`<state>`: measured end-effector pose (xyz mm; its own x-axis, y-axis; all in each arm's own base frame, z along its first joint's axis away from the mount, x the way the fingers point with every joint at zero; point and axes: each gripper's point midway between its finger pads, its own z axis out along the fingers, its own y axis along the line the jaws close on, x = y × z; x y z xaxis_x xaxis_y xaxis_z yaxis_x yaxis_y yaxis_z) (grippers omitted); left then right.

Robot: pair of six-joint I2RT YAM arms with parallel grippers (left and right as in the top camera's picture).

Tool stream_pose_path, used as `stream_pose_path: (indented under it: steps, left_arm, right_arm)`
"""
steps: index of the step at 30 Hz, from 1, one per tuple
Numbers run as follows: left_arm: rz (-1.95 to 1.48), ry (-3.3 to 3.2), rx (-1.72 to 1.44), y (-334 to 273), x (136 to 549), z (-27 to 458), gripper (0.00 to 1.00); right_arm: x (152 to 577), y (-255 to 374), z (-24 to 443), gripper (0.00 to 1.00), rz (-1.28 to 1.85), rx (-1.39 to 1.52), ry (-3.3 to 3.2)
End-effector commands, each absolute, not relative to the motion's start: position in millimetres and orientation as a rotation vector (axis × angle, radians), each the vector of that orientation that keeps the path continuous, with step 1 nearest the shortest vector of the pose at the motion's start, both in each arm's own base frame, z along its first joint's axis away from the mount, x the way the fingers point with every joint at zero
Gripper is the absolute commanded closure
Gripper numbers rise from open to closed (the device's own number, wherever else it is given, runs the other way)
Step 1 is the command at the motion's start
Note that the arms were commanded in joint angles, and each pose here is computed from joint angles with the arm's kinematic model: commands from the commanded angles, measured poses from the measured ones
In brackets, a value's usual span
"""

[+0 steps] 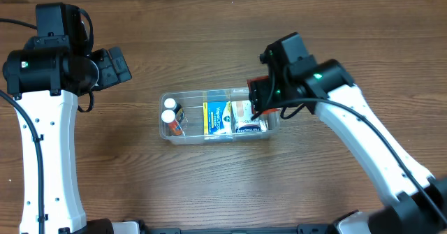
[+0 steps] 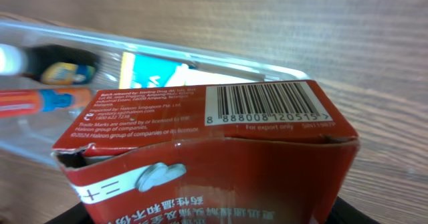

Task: Pack container
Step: 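Carry the red packet into the container's right end and lower it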

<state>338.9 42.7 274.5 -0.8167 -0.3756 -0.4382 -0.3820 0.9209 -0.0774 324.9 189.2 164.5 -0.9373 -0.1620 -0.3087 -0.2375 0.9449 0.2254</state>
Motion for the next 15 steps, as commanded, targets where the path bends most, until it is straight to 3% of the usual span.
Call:
stream_pose_path:
  steps: [1,8,15]
  left_arm:
    - [0.018,2.614,-0.524,44,342,279,0.0]
    - [0.018,2.614,-0.524,44,342,279,0.0]
    - [0.018,2.614,-0.524,44,342,279,0.0]
  right_arm:
    - [325,194,130,0.3,0.335,-0.298,2.907]
    - [320,199,91,0.31,0.333,-0.324,3.023]
    - [320,199,87,0.29,0.329,-0.324,3.03]
